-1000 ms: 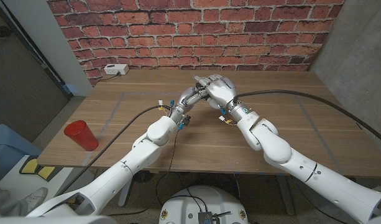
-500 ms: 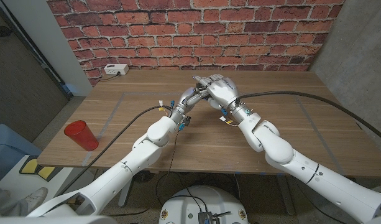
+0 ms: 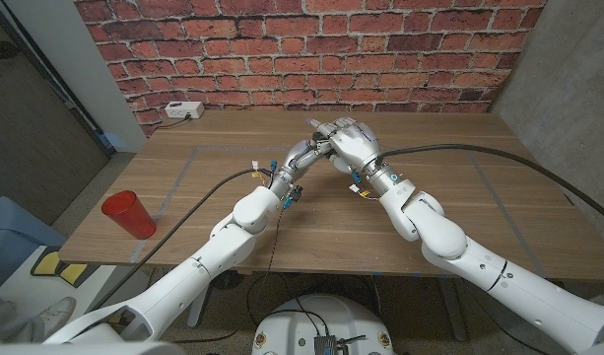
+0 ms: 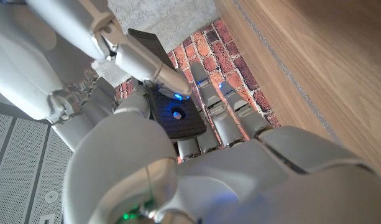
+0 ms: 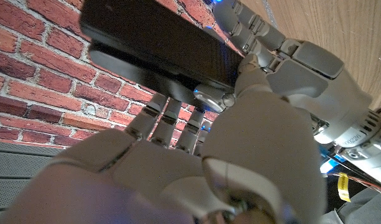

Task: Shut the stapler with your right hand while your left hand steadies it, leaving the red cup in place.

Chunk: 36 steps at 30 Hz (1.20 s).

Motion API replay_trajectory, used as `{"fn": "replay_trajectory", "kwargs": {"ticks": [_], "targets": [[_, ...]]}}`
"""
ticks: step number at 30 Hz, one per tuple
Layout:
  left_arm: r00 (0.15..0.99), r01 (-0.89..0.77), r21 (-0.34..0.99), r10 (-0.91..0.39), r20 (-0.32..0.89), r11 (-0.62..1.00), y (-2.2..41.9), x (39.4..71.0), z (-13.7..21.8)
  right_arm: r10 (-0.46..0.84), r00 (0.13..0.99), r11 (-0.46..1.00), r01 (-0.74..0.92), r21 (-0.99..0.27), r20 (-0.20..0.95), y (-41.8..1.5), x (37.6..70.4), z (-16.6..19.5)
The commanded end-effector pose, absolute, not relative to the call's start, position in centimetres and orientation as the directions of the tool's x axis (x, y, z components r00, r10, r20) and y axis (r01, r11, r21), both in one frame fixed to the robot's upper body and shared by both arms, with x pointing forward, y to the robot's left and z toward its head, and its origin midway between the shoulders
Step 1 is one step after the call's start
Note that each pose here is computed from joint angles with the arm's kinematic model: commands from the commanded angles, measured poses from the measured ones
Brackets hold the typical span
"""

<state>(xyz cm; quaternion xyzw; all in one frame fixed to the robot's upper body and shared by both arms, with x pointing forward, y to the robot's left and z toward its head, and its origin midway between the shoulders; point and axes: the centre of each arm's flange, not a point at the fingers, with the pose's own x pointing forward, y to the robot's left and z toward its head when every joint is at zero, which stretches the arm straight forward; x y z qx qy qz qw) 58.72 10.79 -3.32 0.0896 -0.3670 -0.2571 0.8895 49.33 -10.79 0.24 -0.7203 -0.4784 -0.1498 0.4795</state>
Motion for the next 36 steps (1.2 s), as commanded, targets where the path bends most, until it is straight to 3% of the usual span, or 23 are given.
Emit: {"fn": "replay_trajectory", "kwargs": {"ticks": [1,36], "targets": [[0.576,0.402,0.358,-0.537,0.617,0.843,11.34,59.11,-3.65,0.531,0.508,-0.076,0.826,-0.559,0.679,-11.26,49.91,0.58],[0.607,0.39,0.333,-0.512,0.608,0.859,11.96,60.01,-4.26,0.517,0.501,-0.052,0.827,-0.559,0.694,-12.03,50.49,0.43]]}}
